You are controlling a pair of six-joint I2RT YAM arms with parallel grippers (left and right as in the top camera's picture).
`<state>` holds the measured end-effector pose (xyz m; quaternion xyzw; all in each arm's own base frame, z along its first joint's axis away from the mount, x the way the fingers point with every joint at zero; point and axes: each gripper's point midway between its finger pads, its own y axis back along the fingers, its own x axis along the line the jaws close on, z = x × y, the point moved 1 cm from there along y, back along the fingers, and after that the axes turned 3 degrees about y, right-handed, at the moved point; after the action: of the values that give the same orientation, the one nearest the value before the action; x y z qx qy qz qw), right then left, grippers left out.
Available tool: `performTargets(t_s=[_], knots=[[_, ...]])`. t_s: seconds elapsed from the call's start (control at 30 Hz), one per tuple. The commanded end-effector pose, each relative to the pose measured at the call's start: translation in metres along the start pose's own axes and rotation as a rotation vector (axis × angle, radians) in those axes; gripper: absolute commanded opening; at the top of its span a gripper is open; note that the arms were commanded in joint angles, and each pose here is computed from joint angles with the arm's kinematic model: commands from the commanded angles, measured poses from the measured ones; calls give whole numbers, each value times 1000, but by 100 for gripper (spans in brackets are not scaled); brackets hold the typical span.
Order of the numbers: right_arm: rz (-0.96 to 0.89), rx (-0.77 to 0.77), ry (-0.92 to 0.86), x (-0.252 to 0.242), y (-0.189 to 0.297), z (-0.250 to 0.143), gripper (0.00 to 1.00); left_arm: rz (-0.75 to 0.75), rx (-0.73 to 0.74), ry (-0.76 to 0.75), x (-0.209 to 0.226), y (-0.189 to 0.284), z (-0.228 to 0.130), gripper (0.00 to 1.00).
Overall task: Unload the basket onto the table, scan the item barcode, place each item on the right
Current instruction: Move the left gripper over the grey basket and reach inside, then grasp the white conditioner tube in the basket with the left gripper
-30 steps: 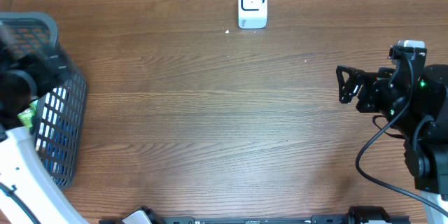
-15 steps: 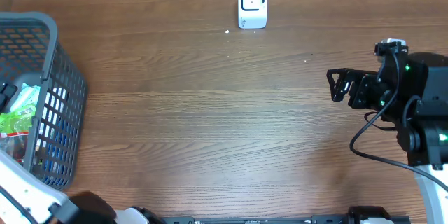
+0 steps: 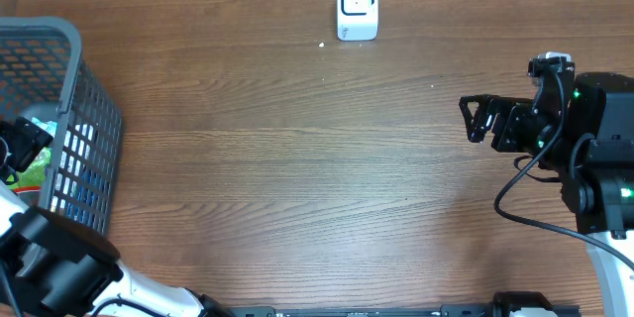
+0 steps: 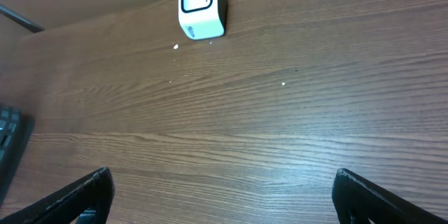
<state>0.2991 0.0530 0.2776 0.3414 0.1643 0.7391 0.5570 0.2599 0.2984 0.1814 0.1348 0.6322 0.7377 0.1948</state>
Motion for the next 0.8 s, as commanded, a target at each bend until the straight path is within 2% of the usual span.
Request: performTargets(t_s=[0.0, 0.23, 0.43, 0.77], knots=[[15, -46, 26, 7, 9, 13, 100, -5, 39, -64, -8, -19, 2, 90], [15, -46, 26, 7, 9, 13, 100, 88, 107, -50, 1, -53, 2, 88], [15, -46, 26, 7, 9, 13, 100, 109, 146, -52, 3, -74, 2, 84], [15, -42, 25, 7, 9, 12, 100, 174, 219, -70, 11, -108, -4, 84]])
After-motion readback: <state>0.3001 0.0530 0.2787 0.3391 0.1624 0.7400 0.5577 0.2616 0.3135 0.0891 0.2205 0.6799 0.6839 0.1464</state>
